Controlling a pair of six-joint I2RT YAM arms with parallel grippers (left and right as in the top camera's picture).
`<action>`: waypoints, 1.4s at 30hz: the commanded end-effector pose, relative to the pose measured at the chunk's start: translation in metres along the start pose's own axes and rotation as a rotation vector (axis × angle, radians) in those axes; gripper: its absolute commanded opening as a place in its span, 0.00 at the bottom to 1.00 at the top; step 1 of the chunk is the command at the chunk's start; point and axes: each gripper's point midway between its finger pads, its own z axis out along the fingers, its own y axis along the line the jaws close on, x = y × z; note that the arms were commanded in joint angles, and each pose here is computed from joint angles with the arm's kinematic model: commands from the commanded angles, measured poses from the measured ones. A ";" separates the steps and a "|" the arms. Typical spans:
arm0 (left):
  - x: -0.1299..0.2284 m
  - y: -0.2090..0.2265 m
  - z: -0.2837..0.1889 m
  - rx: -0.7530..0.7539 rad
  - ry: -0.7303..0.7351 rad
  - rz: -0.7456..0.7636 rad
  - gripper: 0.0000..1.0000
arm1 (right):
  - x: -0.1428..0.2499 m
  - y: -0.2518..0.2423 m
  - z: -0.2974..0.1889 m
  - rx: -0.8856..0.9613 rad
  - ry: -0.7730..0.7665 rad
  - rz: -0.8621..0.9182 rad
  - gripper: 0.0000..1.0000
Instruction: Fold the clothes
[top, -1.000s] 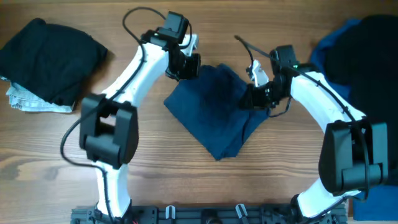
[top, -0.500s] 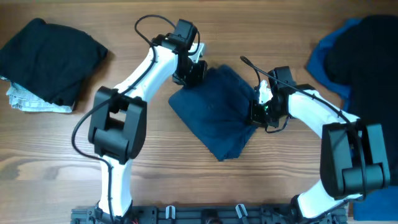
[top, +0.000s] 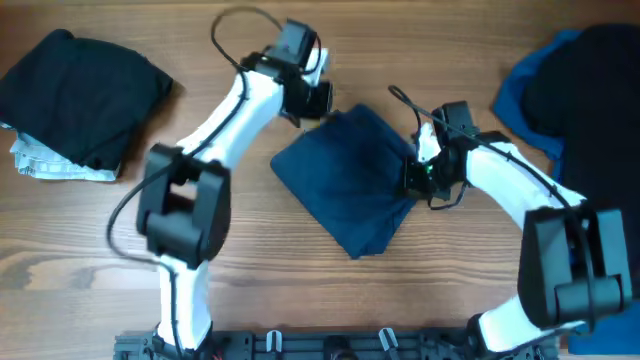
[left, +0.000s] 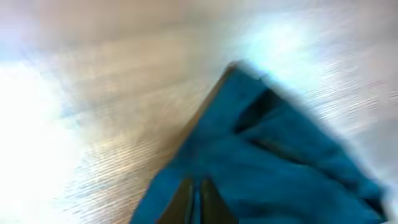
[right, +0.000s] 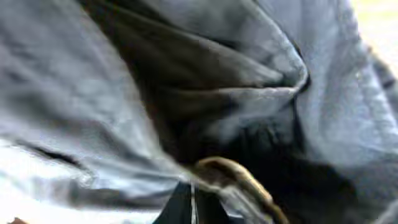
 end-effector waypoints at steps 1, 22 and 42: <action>-0.044 -0.024 -0.054 0.037 -0.185 0.060 0.04 | -0.024 0.024 -0.037 -0.037 -0.130 -0.087 0.04; -0.015 -0.003 0.070 0.025 -0.055 0.059 0.04 | -0.021 -0.058 -0.004 0.254 -0.253 0.012 0.04; -0.071 -0.027 -0.031 0.056 -0.248 0.081 0.31 | -0.044 0.039 -0.068 -0.066 -0.287 -0.178 0.27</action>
